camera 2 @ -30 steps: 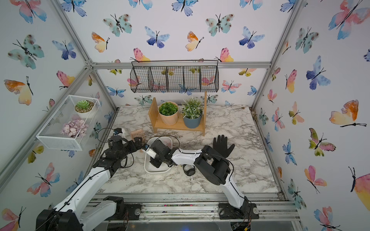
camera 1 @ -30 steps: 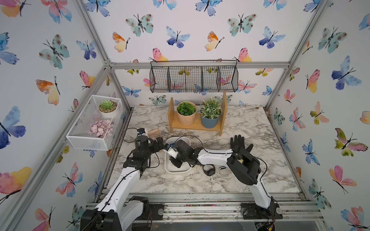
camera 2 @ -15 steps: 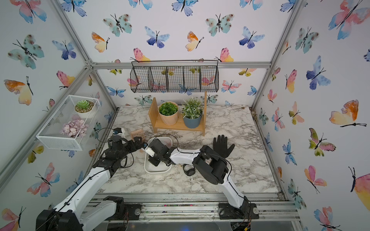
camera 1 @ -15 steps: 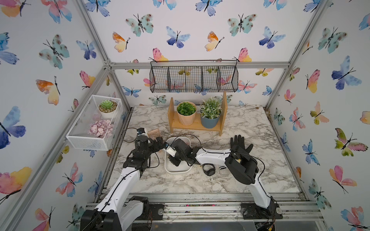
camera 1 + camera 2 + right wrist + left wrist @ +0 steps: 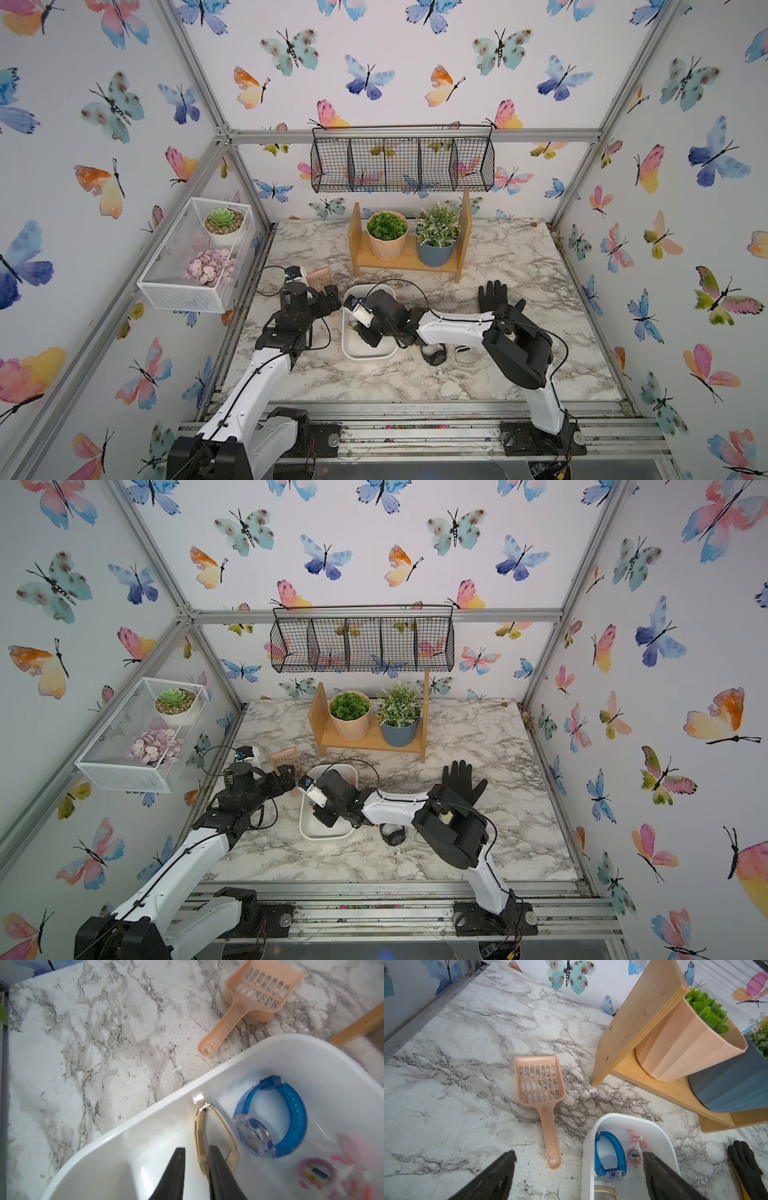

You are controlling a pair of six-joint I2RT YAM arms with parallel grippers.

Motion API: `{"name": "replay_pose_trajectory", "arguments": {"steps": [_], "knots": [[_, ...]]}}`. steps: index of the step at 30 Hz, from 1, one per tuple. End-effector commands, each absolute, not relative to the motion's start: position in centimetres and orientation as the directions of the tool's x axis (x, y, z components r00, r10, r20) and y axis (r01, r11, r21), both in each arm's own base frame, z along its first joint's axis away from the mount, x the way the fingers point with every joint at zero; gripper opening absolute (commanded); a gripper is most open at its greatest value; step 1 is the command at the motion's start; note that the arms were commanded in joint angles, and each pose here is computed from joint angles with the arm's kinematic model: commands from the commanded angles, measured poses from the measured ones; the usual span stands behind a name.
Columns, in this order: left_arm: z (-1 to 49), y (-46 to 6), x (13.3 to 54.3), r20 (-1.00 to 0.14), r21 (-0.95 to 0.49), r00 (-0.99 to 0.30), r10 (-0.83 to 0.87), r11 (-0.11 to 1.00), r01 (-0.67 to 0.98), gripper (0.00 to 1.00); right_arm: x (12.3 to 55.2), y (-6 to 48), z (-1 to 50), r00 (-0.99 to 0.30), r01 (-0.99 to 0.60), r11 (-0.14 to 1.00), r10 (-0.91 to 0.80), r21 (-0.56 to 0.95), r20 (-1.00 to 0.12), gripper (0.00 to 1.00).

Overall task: Put the watch into the storage box
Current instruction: Place the watch in the storage box.

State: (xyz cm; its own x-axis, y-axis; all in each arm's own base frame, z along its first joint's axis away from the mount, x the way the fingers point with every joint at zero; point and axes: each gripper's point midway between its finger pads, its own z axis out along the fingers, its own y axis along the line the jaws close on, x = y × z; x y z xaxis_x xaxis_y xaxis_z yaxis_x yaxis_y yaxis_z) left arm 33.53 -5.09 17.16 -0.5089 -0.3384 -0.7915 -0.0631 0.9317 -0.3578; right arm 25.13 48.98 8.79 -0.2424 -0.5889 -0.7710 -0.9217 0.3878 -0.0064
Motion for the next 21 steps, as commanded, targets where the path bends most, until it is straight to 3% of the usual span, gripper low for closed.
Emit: {"name": "replay_pose_trajectory", "arguments": {"steps": [1,12,21], "knots": [[17.8,-6.7,33.2,-0.805,-0.354,-0.517,-0.289,0.935,0.028,0.99,25.9,48.0,14.4,-0.213,-0.895,0.446,-0.479,-0.027,-0.851,0.26],[18.5,-12.8,32.1,-0.848,-0.321,-0.512,-0.138,0.903,0.287,0.98,28.3,35.9,14.0,-0.377,-0.75,0.661,-0.446,-0.015,-0.812,0.34],[18.4,-16.9,30.7,-0.871,-0.247,-0.491,-0.006,0.87,0.427,0.99,27.8,31.6,11.4,-0.49,-0.705,0.708,-0.462,0.024,-0.739,0.47]]}}
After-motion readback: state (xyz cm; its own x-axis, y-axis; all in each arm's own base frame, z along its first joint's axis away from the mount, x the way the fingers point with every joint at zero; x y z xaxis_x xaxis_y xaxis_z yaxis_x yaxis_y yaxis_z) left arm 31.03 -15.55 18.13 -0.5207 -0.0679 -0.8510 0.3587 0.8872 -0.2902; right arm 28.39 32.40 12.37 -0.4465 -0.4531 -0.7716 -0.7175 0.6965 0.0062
